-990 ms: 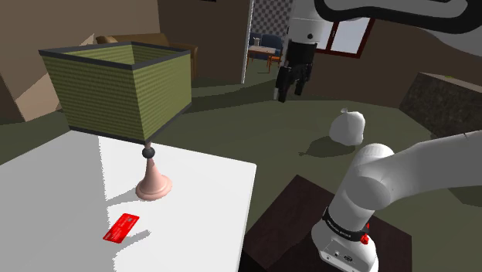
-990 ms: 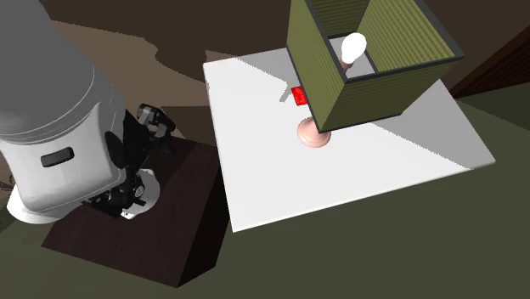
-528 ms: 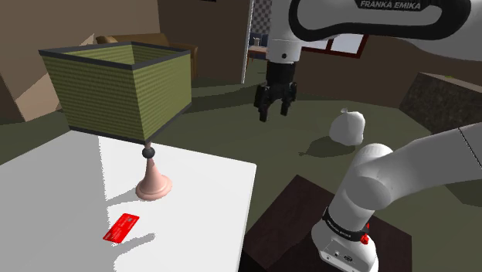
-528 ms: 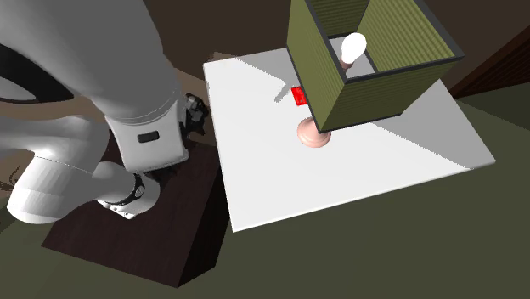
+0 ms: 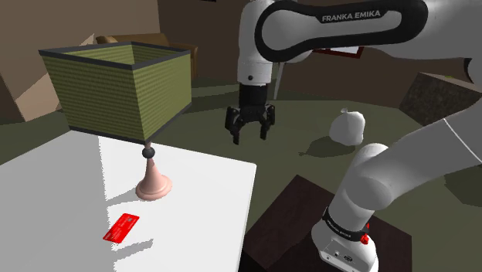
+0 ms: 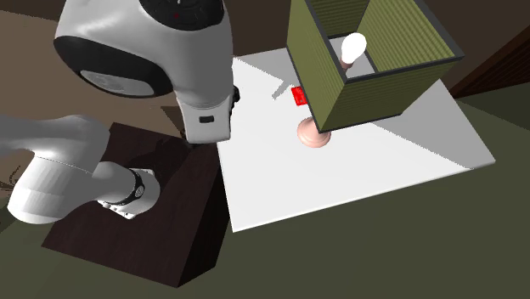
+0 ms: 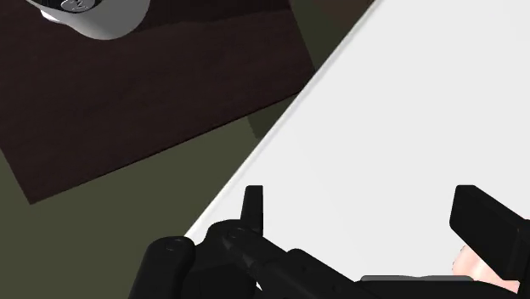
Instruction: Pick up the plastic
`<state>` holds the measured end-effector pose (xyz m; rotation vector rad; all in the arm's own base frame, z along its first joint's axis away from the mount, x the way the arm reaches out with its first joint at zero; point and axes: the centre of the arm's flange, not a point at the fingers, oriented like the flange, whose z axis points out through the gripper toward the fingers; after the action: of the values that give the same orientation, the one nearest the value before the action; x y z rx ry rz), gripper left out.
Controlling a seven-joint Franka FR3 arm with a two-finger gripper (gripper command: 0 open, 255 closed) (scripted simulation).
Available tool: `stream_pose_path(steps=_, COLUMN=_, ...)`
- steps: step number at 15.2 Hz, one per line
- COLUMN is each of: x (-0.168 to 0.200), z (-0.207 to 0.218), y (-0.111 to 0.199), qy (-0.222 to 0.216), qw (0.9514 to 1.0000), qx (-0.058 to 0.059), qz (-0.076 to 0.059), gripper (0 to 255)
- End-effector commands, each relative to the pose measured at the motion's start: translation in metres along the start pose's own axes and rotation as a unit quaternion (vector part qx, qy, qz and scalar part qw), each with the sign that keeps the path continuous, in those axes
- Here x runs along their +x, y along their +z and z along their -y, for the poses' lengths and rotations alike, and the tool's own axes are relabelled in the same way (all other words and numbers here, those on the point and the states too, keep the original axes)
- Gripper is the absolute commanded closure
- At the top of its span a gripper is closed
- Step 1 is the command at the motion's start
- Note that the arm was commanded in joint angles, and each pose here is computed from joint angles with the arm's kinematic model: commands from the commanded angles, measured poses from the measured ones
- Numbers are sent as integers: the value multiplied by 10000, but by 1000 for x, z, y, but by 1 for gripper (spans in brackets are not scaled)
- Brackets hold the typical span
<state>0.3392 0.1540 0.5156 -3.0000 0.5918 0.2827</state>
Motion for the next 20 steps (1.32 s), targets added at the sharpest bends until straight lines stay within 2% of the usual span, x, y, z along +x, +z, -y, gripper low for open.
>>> stream_pose_path(steps=1, x=5, z=19, y=16, qy=213, qw=9996, qx=90, qz=152, gripper=0)
stream_pose_path(steps=5, x=14, z=58, y=45, qy=603, qw=9969, qx=255, qz=443, gripper=0)
stream_pose_path(steps=10, x=27, z=107, y=79, qy=1087, qw=9897, qx=459, qz=804, gripper=0)
stream_pose_path(steps=15, x=42, z=156, y=113, qy=1567, qw=9785, qx=662, qz=1162, gripper=0)
stream_pose_path(steps=20, x=60, z=205, y=146, qy=2040, qw=9633, qx=862, qz=1516, gripper=0)
